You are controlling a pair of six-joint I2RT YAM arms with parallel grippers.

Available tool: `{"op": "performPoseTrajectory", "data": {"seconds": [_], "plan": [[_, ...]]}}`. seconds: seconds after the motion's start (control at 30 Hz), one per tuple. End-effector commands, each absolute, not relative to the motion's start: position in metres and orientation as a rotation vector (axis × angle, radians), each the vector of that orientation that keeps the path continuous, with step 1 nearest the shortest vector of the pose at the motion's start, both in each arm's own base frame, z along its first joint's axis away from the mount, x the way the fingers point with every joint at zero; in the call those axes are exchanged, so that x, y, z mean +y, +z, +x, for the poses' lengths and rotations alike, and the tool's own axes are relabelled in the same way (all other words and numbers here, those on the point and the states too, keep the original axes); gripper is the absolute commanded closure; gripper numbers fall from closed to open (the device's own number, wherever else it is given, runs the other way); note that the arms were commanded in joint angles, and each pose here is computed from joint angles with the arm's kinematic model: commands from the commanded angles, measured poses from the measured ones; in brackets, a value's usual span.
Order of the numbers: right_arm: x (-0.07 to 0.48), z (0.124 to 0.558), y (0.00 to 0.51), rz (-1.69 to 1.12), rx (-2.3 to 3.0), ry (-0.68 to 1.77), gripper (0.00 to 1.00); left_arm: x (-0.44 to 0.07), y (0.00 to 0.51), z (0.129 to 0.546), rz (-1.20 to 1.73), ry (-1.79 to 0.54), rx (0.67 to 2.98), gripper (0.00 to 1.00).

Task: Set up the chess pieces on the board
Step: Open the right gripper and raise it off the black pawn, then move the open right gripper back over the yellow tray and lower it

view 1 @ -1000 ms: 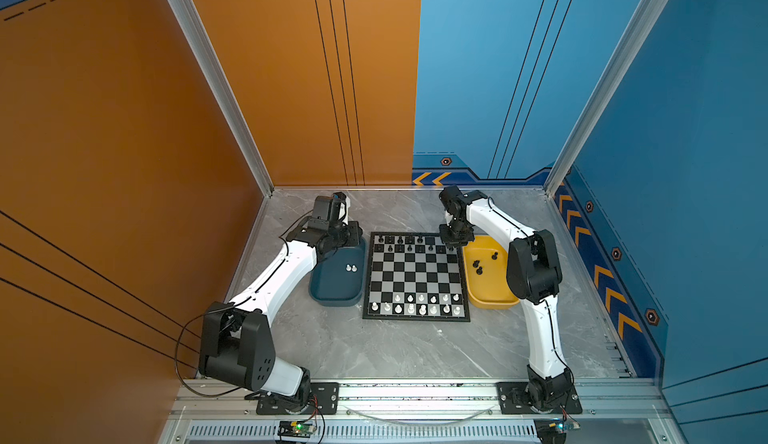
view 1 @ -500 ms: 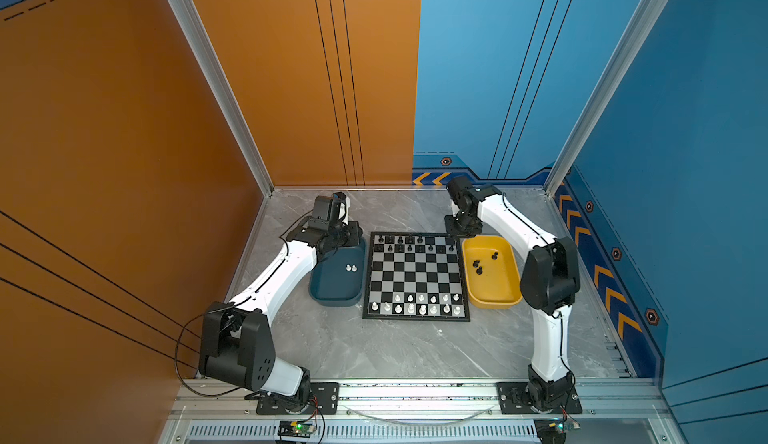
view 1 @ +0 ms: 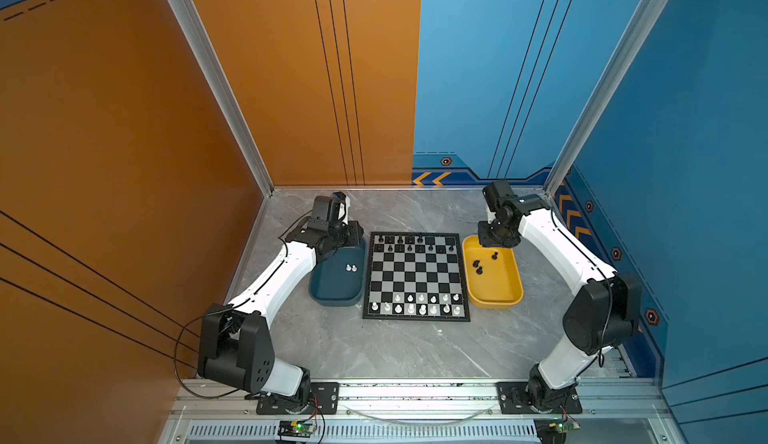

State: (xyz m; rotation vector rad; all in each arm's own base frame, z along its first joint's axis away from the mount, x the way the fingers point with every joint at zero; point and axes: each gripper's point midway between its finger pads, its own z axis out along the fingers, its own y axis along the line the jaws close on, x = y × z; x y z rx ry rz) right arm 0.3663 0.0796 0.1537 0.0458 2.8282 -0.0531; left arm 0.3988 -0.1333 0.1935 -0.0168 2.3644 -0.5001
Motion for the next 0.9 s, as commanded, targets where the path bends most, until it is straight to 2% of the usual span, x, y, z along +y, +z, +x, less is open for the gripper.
{"op": "performPoseTrajectory", "data": {"seconds": [0.0, 0.53, 0.87], "plan": [[0.081, 0.361, 0.144, 0.056, 2.835, -0.017, 0.64, -0.141, 0.206, 0.396, 0.003, -0.538, 2.339, 0.64], [0.085, 0.361, 0.071, 0.096, 2.956, 0.023, 0.65, -0.148, 0.204, 0.396, 0.023, -0.540, 2.347, 0.64], [0.079, 0.362, 0.048, 0.134, 2.997, 0.022, 0.66, -0.148, 0.203, 0.397, 0.020, -0.531, 2.354, 0.64]]}}
